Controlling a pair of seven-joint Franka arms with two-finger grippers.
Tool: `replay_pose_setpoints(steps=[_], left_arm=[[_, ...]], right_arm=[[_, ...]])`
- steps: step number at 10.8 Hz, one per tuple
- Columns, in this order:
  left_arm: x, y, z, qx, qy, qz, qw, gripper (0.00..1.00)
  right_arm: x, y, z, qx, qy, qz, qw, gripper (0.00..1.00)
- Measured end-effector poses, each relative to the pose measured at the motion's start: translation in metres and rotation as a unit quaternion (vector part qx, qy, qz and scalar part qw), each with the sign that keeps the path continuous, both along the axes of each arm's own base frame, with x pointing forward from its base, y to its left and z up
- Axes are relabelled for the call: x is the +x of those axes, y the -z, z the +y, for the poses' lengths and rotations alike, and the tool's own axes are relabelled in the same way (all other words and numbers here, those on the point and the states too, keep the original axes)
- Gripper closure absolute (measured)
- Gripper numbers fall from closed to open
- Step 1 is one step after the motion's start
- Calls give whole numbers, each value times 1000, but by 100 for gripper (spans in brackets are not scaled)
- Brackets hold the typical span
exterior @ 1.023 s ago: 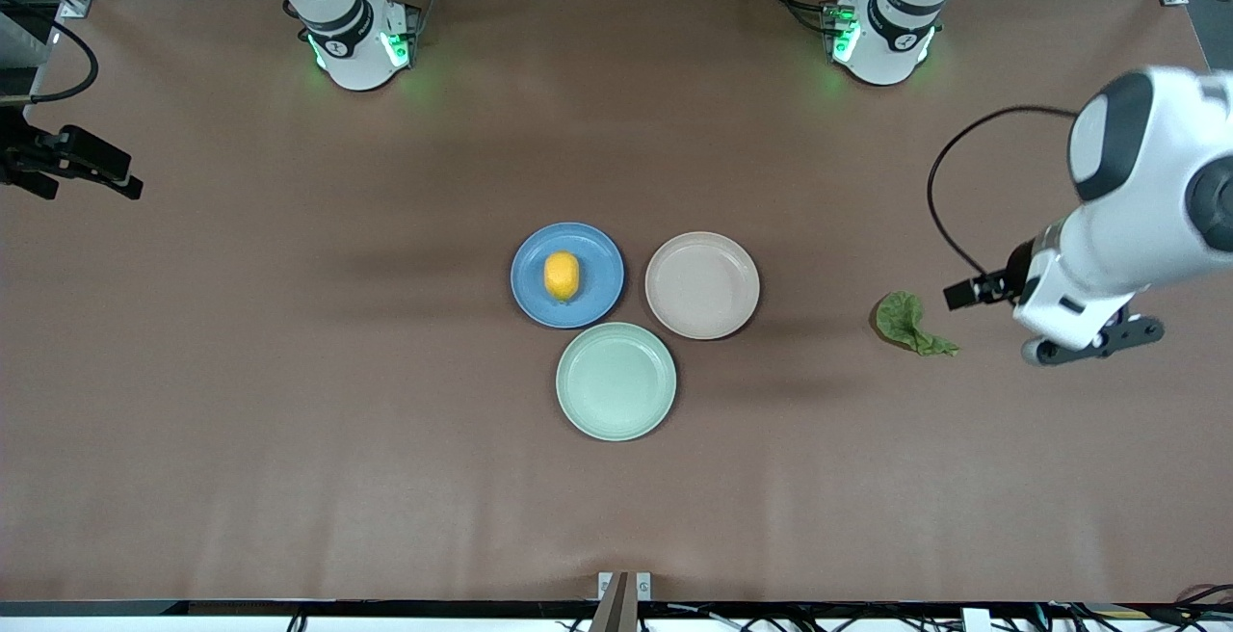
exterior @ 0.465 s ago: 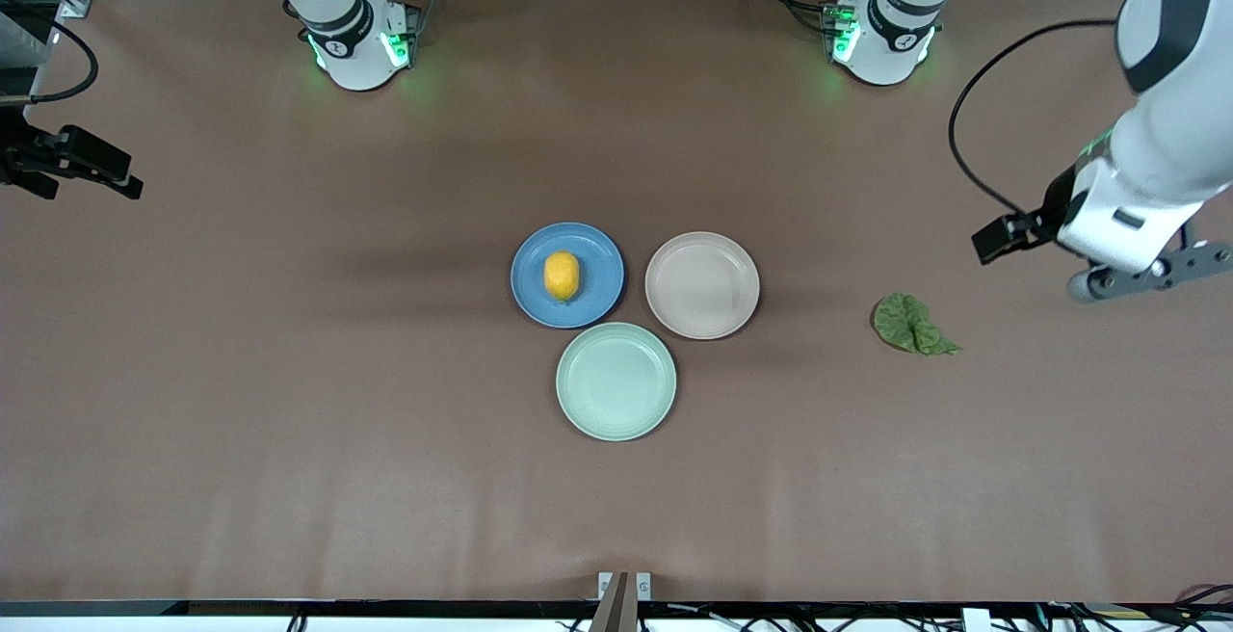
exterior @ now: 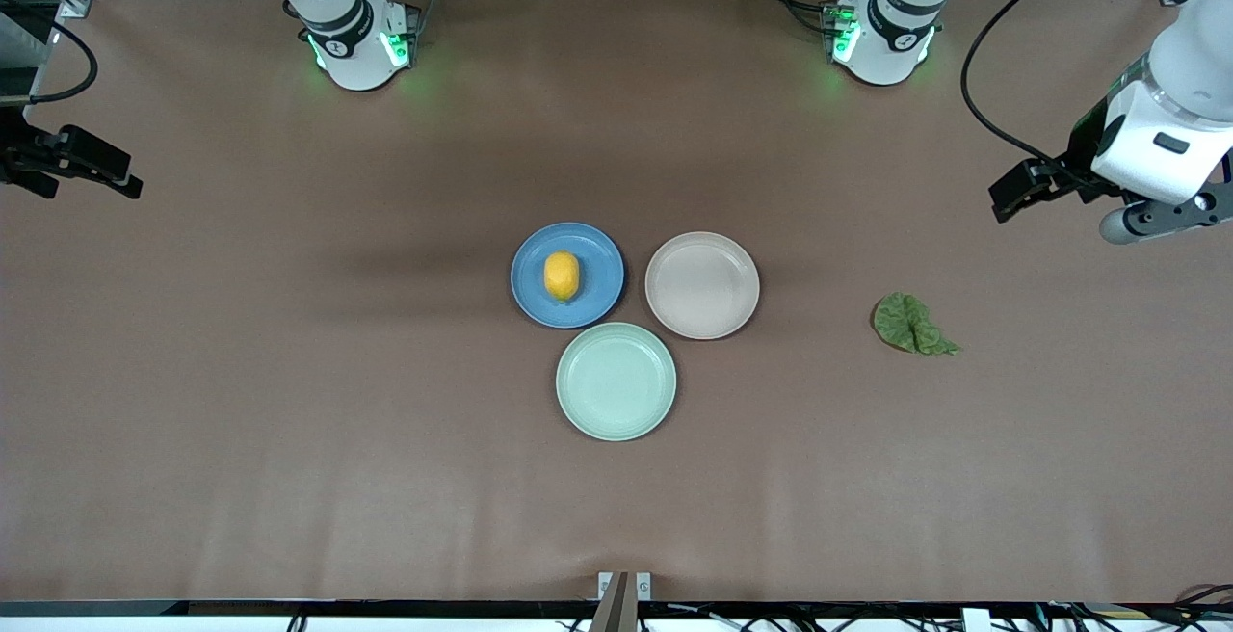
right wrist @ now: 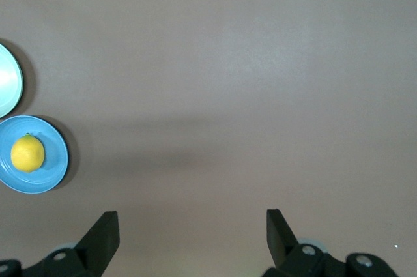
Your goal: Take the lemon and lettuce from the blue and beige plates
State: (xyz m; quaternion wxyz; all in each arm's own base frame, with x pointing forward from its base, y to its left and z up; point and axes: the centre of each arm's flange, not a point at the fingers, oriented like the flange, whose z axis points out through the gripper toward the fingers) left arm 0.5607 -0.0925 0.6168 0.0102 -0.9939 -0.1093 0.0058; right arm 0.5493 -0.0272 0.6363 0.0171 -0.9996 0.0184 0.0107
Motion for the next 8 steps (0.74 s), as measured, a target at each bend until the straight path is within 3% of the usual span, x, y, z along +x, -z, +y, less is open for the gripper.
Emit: replay_pose_setpoints(steps=[2, 5, 8], left_arm=[[2, 2, 15, -15, -12, 4, 1000, 0], [3, 2, 18, -15, 32, 5, 999, 0], [3, 2, 23, -14, 38, 5, 999, 0]], right_arm=[[0, 0, 0, 0, 0, 0, 1000, 0], [0, 0, 0, 0, 1, 0, 1000, 0], [0, 0, 0, 0, 1, 0, 1000, 0]])
